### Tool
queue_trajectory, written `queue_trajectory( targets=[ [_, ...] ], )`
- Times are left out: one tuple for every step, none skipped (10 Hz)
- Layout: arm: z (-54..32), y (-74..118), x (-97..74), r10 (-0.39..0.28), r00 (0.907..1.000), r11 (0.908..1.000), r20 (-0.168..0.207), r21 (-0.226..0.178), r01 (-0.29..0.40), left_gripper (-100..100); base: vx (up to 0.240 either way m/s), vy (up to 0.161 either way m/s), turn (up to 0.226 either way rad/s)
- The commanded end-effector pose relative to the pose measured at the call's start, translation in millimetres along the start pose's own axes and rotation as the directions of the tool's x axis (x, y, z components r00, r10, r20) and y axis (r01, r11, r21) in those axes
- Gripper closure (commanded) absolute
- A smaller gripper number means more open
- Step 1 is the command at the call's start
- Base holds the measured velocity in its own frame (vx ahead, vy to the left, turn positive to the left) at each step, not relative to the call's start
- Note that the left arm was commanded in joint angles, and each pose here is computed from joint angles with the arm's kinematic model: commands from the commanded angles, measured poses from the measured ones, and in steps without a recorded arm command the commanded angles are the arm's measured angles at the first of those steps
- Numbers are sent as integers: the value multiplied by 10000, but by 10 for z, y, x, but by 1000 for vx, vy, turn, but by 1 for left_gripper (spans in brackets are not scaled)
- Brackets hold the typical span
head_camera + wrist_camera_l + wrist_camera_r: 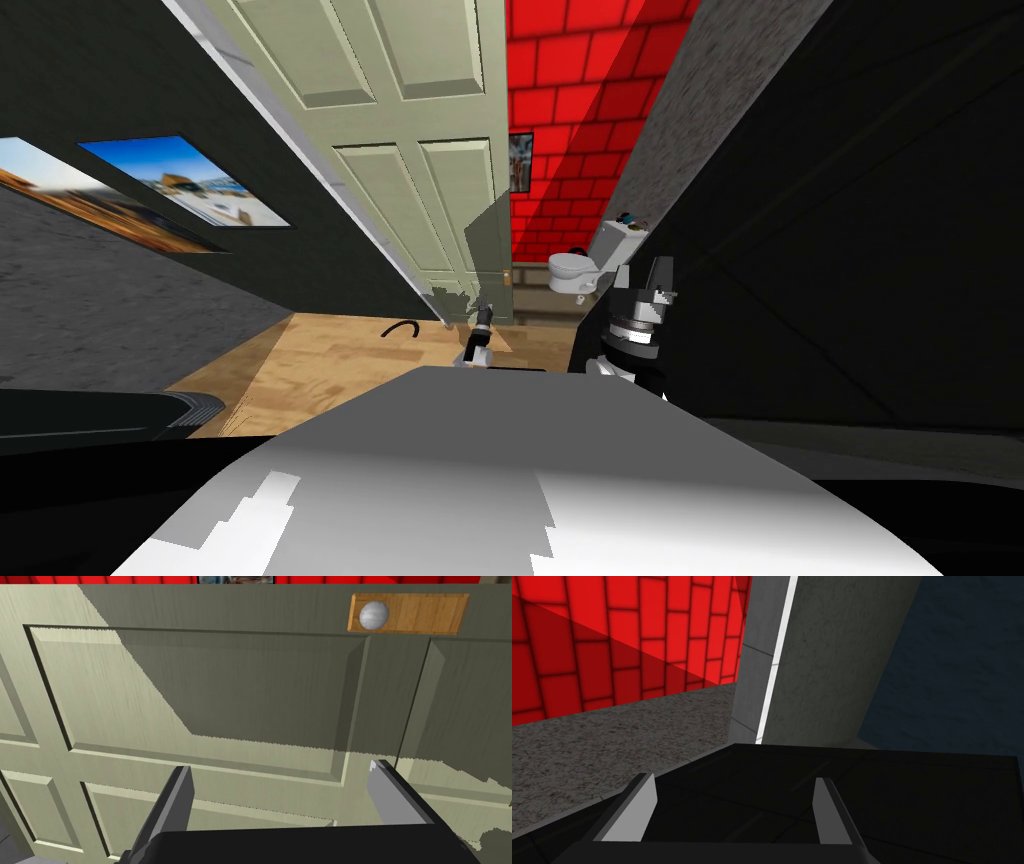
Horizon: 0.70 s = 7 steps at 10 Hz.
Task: Pull the door open
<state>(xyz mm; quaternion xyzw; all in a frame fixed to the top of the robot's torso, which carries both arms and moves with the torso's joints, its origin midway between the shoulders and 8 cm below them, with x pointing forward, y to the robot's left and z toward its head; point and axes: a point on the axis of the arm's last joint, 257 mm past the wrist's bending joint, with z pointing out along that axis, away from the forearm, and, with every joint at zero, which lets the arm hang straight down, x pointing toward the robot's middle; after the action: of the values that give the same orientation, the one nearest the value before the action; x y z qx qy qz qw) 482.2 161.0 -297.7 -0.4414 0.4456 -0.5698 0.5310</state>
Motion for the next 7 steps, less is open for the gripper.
queue_trajectory(
  targets=[
    [-23,109,33,26,10000,9997,-16,-229,-26,-100,98,3,2],
    [-36,172,55,39,10000,9993,-26,-366,-40,-100,96,0,3],
    [-51,235,76,56,10000,9987,-37,-504,-58,-100,85,-5,1],
    [-66,296,96,76,10000,9979,-49,-640,-79,-100,91,2,3],
    [-80,348,118,86,9999,9971,-58,-757,-90,-100,109,-7,7],
    [-109,449,160,114,9999,9950,-80,-991,-121,-100,139,-2,21],
    [-125,499,181,131,9999,9938,-92,-1106,-140,-100,124,6,21]
  ],
)
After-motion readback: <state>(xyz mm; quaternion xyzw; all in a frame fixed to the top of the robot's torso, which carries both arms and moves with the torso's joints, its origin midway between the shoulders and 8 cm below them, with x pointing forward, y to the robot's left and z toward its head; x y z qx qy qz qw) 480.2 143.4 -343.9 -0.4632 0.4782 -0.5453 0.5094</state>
